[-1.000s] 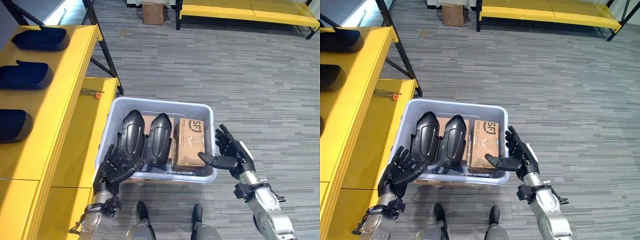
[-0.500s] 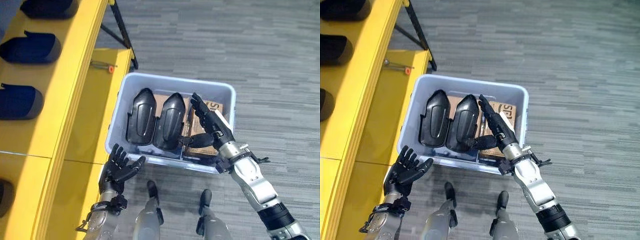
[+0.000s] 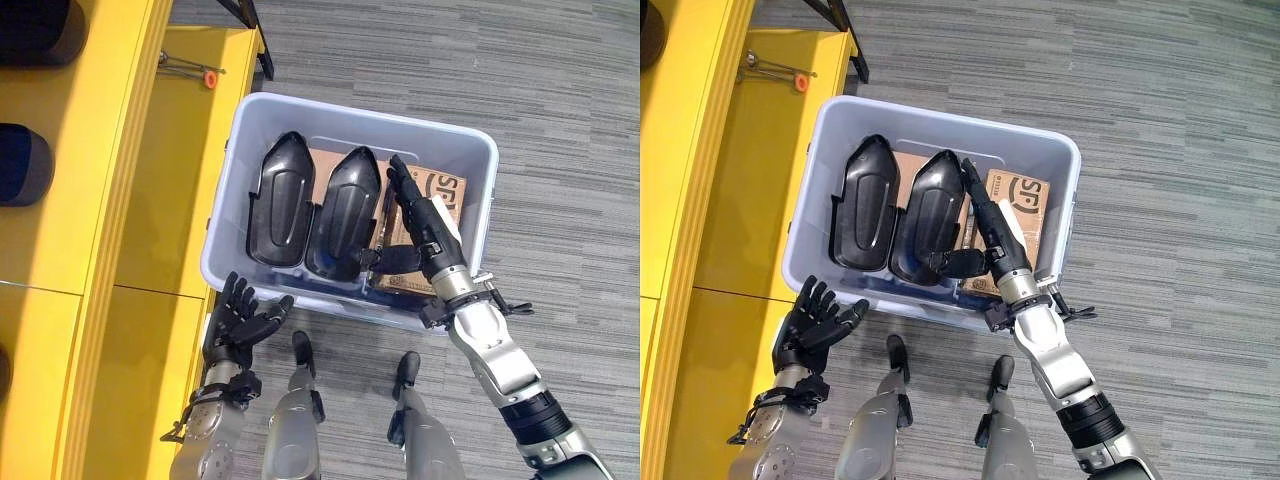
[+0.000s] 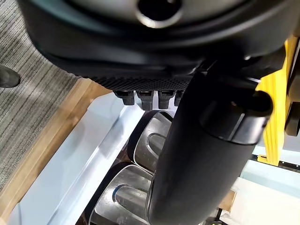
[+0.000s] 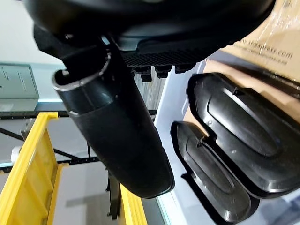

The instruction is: Move parts from the plastic box to the shelf.

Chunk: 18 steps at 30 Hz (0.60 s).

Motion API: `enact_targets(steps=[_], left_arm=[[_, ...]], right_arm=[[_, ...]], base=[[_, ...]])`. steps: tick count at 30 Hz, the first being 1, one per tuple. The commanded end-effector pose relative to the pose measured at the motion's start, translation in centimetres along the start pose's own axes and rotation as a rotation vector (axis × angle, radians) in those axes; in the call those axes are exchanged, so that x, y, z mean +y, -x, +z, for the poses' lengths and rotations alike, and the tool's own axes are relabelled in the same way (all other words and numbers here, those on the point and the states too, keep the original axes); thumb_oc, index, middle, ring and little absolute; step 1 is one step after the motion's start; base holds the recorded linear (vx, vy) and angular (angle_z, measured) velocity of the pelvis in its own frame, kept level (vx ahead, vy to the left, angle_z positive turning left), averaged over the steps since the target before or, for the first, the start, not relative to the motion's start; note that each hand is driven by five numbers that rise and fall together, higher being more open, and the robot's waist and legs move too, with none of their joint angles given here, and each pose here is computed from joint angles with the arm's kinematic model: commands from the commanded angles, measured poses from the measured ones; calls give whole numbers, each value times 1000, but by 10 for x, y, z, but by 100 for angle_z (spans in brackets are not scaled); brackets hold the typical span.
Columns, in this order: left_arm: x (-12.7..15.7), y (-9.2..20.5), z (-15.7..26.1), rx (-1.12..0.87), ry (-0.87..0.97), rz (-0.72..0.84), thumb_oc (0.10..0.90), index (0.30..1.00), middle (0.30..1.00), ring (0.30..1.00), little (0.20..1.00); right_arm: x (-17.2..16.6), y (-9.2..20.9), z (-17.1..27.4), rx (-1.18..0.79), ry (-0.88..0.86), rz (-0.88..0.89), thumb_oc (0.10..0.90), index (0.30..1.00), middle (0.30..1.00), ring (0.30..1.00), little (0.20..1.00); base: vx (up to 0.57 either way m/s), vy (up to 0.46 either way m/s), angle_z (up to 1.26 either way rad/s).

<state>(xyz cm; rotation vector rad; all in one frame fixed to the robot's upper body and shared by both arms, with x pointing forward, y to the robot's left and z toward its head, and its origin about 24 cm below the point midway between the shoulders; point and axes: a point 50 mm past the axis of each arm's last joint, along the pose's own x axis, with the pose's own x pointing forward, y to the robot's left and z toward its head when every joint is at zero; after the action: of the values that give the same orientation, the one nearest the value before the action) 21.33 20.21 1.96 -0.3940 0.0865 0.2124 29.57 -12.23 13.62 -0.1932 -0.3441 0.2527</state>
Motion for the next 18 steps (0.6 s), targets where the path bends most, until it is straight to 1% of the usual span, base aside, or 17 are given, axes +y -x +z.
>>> enact_targets(steps=[1, 5, 9, 18], left_arm=[[3, 2, 35, -175, -69, -13, 900, 1000, 1000, 1000, 1000], [0, 0, 36, -182, -68, -17, 900, 1000, 1000, 1000, 1000], [-2, -1, 39, -198, -61, -11, 900, 1000, 1000, 1000, 1000], [-3, -3, 41, -210, -72, -1, 900, 1000, 1000, 1000, 1000]], right_arm=[[14, -19, 57, -293, -30, 17, 900, 1000, 1000, 1000, 1000], [18, -20, 58, -296, -31, 16, 900, 1000, 1000, 1000, 1000], [27, -22, 70, -359, 31, 39, 900, 1000, 1000, 1000, 1000], [39, -23, 74, -372, 12, 96, 900, 1000, 1000, 1000, 1000]], base=[[5, 20, 9], [5, 24, 4], [9, 27, 2], [6, 17, 6]])
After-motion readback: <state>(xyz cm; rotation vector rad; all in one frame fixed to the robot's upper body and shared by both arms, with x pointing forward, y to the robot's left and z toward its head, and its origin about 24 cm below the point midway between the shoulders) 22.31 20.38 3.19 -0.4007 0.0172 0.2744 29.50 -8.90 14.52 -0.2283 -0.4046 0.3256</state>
